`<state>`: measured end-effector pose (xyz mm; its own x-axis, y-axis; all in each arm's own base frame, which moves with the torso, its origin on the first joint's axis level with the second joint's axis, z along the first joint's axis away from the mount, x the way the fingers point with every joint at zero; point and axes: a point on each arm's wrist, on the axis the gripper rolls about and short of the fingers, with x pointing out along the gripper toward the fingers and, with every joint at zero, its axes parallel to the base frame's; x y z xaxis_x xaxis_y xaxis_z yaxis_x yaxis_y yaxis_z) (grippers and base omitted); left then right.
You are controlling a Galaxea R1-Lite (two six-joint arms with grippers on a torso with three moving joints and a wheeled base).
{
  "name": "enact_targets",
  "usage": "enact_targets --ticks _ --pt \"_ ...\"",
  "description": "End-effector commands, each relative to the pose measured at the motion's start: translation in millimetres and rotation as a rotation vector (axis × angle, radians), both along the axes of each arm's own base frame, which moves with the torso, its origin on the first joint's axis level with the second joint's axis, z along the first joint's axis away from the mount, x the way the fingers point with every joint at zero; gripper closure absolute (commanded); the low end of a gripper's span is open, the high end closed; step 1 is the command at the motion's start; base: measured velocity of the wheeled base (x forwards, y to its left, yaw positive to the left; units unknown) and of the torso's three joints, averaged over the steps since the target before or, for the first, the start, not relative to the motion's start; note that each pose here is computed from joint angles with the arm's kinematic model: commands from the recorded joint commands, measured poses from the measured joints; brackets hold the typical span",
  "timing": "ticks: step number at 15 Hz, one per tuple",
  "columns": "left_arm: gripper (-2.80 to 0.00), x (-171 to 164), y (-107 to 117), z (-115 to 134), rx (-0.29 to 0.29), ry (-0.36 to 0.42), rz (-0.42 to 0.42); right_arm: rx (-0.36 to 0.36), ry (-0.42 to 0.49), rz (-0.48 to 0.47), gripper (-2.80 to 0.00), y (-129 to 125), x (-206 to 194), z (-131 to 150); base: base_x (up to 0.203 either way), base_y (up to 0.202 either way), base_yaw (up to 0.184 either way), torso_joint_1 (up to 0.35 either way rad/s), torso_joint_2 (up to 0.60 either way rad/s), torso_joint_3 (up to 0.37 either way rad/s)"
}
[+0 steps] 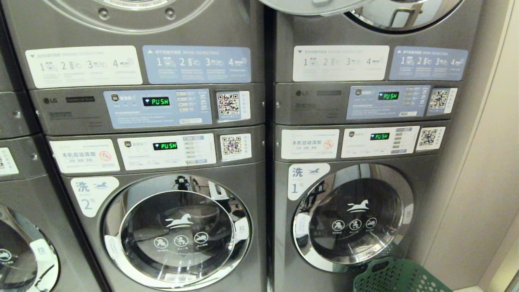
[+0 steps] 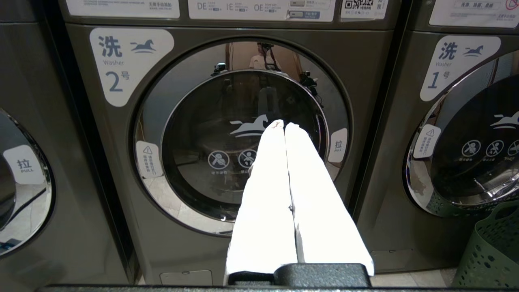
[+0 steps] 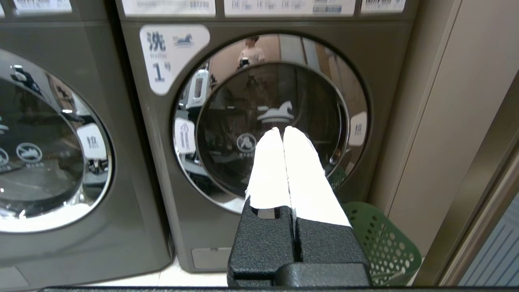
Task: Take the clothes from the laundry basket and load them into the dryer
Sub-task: Take the clothes out of the basket
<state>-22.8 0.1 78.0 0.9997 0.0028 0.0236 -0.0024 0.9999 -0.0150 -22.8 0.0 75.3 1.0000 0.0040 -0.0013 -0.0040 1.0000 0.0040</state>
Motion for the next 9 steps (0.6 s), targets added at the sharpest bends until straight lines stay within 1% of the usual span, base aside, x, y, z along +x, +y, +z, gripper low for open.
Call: enact_targets --ticks 1,9 --pt "0.0 0.0 0.0 -0.4 0.0 -0.001 0.0 0.001 0.0 0.001 0.0 0.0 0.0 0.0 0.0 0.0 0.0 -0.23 0.49 0.259" --pt "0.0 0.0 0.0 -0.4 0.0 -0.001 0.0 -0.001 -0.001 0.001 0.0 0.0 -0.1 -0.1 0.0 0.0 0.0 -0.22 0.48 0.253"
